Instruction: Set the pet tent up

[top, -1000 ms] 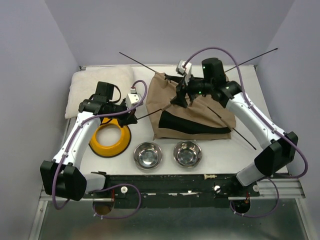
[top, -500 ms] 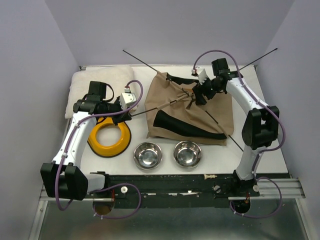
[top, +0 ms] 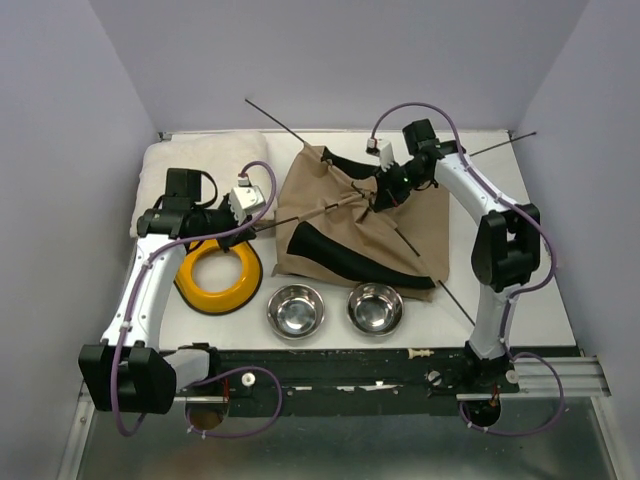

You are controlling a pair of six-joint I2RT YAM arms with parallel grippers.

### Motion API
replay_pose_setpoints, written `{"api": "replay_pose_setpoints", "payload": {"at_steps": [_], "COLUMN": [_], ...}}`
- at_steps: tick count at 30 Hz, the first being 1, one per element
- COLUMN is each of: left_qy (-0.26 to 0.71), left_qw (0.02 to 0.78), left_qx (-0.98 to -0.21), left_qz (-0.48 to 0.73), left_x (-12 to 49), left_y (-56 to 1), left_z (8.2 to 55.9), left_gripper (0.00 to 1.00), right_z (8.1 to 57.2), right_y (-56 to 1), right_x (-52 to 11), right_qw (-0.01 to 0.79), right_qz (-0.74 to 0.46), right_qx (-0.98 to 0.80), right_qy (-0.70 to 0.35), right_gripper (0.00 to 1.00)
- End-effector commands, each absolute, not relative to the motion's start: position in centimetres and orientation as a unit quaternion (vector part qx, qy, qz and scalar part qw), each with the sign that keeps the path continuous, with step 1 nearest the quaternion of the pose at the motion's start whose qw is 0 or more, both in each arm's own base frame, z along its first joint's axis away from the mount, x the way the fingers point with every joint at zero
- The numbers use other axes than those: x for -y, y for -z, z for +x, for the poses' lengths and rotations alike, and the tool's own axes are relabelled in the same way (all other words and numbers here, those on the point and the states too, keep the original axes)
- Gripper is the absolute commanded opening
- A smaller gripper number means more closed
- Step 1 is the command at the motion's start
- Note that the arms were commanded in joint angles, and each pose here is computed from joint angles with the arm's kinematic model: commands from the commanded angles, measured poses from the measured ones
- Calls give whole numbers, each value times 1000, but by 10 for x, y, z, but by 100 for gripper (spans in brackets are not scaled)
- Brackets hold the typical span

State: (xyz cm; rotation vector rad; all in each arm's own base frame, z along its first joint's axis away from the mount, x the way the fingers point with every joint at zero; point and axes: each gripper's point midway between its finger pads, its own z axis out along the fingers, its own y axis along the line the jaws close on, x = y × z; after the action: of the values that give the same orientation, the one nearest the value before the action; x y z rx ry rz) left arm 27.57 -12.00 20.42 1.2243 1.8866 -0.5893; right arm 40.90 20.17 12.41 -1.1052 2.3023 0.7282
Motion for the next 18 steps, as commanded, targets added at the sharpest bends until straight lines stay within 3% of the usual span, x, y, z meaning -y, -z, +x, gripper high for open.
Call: {"api": "replay_pose_setpoints", "payload": {"at_steps": [1,8,14,18], "left_qy": [202,190,272,297], "left_qw": [476,521,560,549], "left_qx": [-690,-679,-666,-645], "left_qz": [506,481,411,442], "left_x": [121,120,145,181], "left_y": [-245,-271,-281,-273], "left_z": [277,282,303,301], "left_gripper": [0,0,0,0], "right_z": [400,406,404,404], "right_y": [-185,-240,-251,-252], "right_x": [-256,-258,-247,-246], "right_qw": [292,391,406,407], "right_qz": [-396,-386,-396,-407], "right_qx": [-792,-755,-735,-731], "right_qy": [-362,-357,-371,-366], "right_gripper": [1,1,1,1]}}
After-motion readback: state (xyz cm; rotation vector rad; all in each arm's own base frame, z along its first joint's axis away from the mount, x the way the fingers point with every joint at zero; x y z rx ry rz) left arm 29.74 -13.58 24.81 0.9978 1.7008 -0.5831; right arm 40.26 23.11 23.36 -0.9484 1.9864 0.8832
